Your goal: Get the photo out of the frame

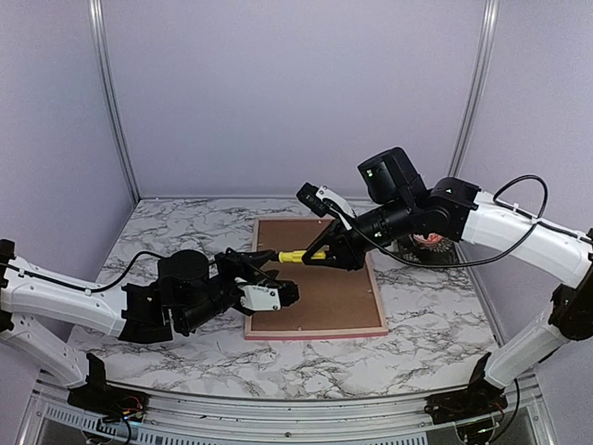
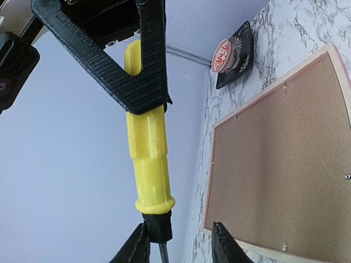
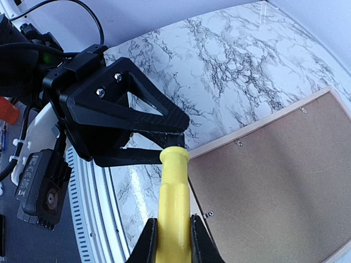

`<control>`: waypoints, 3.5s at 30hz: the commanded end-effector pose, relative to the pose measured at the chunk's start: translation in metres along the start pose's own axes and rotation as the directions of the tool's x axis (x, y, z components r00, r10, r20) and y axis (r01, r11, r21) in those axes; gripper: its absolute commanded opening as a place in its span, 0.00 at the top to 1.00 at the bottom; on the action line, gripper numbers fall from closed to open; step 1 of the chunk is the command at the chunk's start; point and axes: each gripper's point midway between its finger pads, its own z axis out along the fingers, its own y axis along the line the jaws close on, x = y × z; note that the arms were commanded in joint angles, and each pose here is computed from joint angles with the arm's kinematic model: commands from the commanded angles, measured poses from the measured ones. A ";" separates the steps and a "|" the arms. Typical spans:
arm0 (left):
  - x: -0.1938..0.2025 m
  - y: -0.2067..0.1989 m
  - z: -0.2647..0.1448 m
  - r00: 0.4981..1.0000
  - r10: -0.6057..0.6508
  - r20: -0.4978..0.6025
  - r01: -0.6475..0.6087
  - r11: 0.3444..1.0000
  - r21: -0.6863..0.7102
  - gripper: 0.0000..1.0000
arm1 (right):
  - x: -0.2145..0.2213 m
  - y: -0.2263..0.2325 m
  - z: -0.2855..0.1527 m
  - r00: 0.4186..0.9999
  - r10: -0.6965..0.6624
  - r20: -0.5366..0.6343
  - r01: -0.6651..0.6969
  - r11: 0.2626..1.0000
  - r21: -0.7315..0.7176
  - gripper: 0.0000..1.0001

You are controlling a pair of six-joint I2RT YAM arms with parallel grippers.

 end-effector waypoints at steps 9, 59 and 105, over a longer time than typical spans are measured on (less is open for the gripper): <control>-0.016 0.030 -0.010 0.999 -0.034 0.036 0.039 0.992 -0.120 0.56 | -0.011 0.014 -0.010 0.995 -0.092 0.040 0.089 0.994 0.060 1.00; -0.029 0.038 0.000 0.979 -0.197 0.056 0.204 0.964 -0.169 0.98 | -0.013 0.020 0.003 0.986 0.001 0.166 -0.001 1.000 -0.001 0.69; -0.007 0.017 0.000 0.916 -0.397 0.053 0.393 0.917 0.069 0.98 | -0.014 -0.001 0.015 0.970 0.237 0.060 -0.235 0.971 -0.040 0.60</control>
